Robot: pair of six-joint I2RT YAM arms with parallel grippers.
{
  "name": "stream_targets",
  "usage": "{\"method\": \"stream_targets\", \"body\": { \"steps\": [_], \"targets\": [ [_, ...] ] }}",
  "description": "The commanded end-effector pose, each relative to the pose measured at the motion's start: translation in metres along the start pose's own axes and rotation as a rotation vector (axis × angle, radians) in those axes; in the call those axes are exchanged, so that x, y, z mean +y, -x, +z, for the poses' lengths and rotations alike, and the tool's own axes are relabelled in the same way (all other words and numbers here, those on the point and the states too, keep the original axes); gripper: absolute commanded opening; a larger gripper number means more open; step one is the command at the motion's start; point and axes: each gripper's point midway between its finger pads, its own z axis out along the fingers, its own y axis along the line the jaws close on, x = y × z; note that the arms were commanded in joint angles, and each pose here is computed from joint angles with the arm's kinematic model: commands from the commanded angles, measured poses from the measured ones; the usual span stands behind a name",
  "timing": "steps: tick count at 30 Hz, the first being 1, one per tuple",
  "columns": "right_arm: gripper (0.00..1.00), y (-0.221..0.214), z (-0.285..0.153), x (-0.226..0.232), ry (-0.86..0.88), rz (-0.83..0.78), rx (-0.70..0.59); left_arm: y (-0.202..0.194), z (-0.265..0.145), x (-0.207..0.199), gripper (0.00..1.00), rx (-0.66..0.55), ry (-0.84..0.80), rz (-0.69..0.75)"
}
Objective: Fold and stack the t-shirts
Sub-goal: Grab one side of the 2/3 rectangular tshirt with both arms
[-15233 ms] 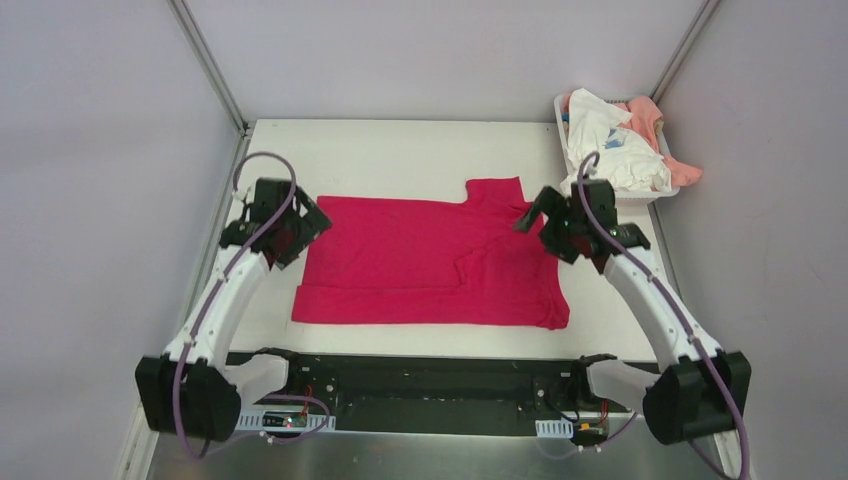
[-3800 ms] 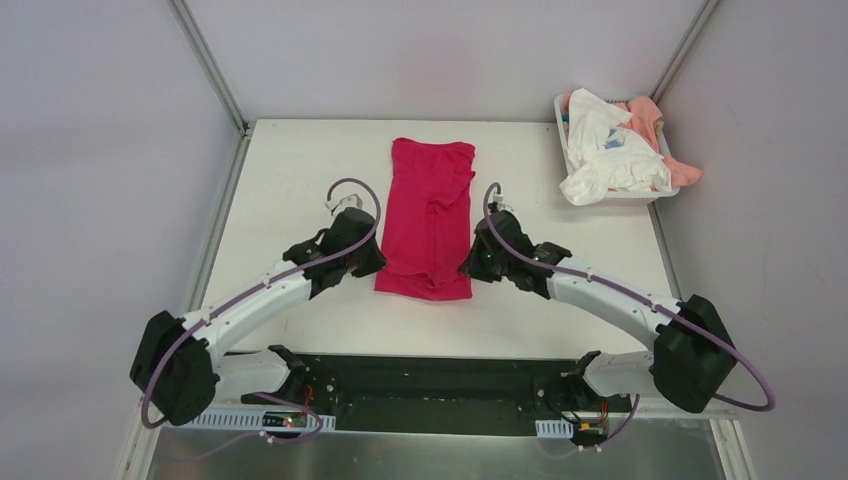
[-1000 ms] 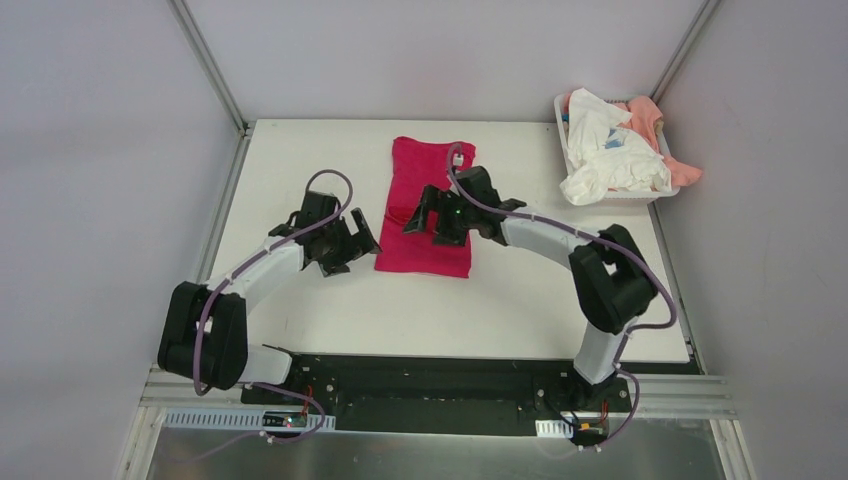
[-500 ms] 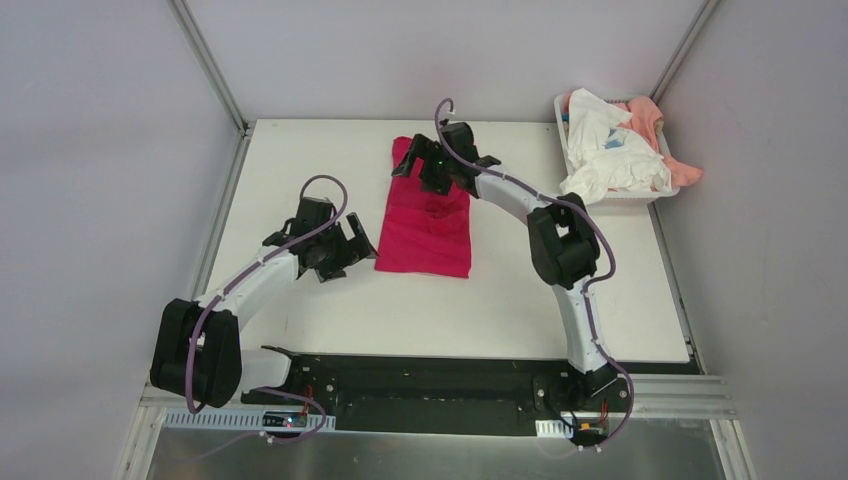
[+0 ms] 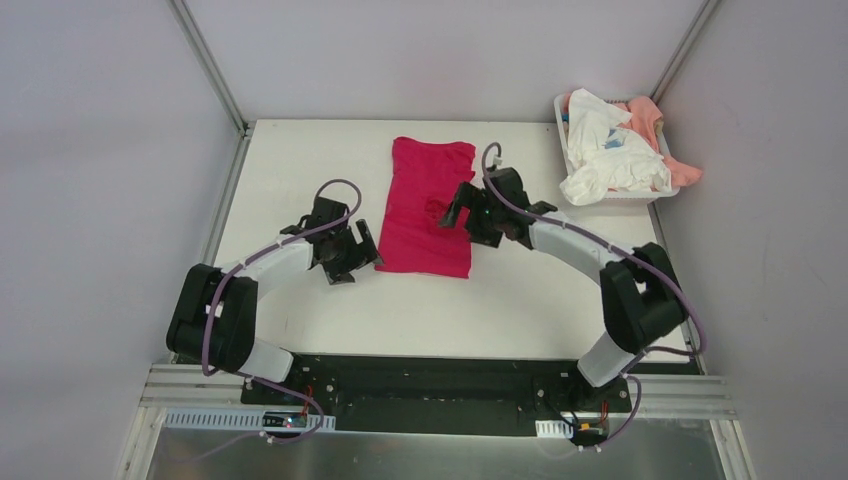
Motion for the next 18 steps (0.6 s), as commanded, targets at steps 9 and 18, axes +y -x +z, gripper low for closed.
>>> {"method": "stream_targets", "body": {
  "steps": [9,18],
  "targets": [
    [0.97,-0.075,-0.040,-0.068,-0.092,0.194,0.033,0.005,0.032,-0.010,0.53,0.032,0.036,-0.007],
    [0.87,-0.083,-0.035,-0.076,-0.085,0.239,0.029,-0.011,0.040,-0.012,0.31,0.083,0.029,0.004]
  ]
}}
